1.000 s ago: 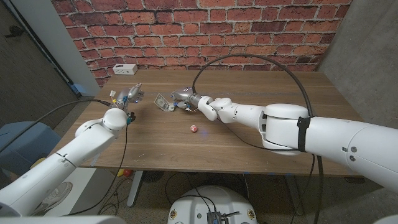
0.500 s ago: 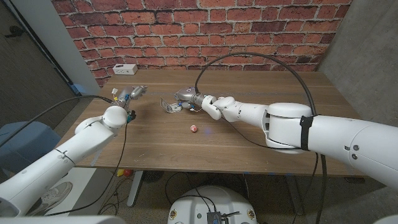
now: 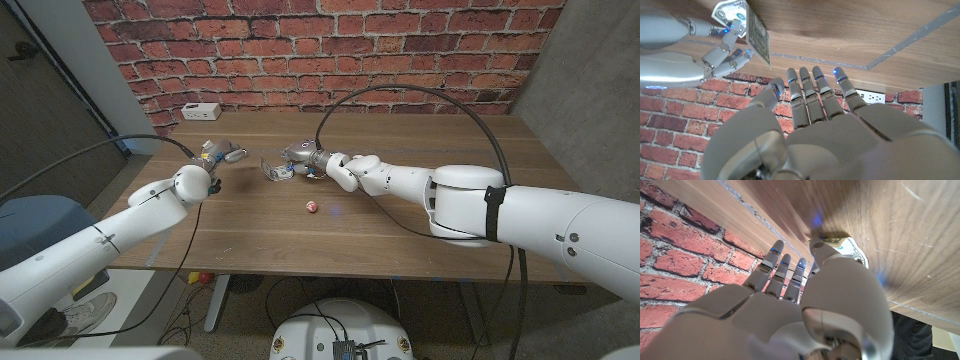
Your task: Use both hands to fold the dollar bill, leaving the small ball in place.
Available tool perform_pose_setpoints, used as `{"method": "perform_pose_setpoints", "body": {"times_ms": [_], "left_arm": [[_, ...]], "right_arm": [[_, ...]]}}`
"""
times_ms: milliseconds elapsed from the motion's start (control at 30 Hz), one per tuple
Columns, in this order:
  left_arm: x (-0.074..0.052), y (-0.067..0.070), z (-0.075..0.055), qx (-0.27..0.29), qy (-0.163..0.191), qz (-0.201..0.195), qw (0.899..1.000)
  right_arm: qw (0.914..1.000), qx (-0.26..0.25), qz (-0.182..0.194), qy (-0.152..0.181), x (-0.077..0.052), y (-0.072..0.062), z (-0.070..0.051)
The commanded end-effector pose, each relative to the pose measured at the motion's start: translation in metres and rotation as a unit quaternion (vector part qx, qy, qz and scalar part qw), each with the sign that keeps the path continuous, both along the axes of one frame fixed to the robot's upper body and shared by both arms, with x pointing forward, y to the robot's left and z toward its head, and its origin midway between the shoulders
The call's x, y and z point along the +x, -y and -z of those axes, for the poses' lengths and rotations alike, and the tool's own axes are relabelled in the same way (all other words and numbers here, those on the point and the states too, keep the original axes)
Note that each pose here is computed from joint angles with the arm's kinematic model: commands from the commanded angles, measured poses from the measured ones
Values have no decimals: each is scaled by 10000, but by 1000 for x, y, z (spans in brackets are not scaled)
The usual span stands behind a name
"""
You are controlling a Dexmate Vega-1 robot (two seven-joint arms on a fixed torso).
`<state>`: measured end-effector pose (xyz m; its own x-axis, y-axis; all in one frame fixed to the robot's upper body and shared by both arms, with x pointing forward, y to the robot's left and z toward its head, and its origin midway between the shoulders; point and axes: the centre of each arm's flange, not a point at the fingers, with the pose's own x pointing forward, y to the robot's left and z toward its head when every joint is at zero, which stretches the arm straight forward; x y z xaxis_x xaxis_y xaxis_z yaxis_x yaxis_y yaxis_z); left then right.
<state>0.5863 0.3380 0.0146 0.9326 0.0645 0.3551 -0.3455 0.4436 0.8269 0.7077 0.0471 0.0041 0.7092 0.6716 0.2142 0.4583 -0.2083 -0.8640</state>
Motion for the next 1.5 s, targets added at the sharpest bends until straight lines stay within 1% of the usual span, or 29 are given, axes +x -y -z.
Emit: {"method": "perform_pose_setpoints", "body": {"times_ms": [33, 167, 300, 367, 400, 567, 600, 633, 833, 867, 933, 967, 1033, 1100, 1133, 1267, 1333, 1433, 1500], "left_arm": [[0, 11, 0, 1359, -277, -748, 9875], [4, 16, 2, 1772, -354, -940, 9790], [11, 23, 6, 2112, -441, -986, 9714], [15, 28, 8, 2355, -451, -1021, 9655], [17, 31, 8, 2469, -441, -1064, 9622], [24, 47, 11, 3297, -122, -1418, 9333], [26, 49, 11, 3402, -91, -1416, 9296], [27, 51, 11, 3441, -79, -1375, 9288], [35, 59, 11, 3460, 73, -1089, 9319], [38, 62, 11, 3438, 82, -951, 9342], [39, 63, 11, 3420, 129, -853, 9357], [42, 67, 11, 3425, 83, -730, 9367], [44, 69, 11, 3342, 75, -532, 9410], [45, 71, 11, 3331, 61, -444, 9418], [47, 74, 11, 3307, 43, -314, 9432], [52, 78, 12, 3066, -168, 60, 9517], [53, 80, 12, 2905, -221, 239, 9563], [52, 83, 11, 2716, -204, 441, 9612], [50, 84, 11, 2538, -132, 582, 9654]], "right_arm": [[9996, 10, 254, -154, 4, 1, 2], [9993, 17, 319, -191, 5, 1, 2], [9990, 15, 383, -224, 6, 2, 1], [9989, 8, 416, -233, 7, 2, 1], [9988, 9, 431, -243, 7, 2, 1], [9985, 16, 479, -268, 7, 2, 1], [9984, 20, 485, -278, 8, 2, 1], [9984, 26, 485, -280, 8, 2, 1], [9986, 46, 454, -264, 7, 3, 1], [9987, 52, 437, -259, 7, 3, 1], [9988, 56, 423, -250, 7, 3, 1], [9989, 62, 397, -240, 7, 3, 1], [9990, 62, 371, -222, 6, 3, 1], [9991, 66, 355, -215, 6, 3, 1], [9992, 78, 327, -204, 6, 4, 1], [9993, 91, 295, -187, 6, 5, 1], [9994, 90, 279, -176, 6, 5, 1], [9994, 97, 272, -173, 6, 5, 1], [9994, 96, 273, -171, 6, 6, 1]]}}
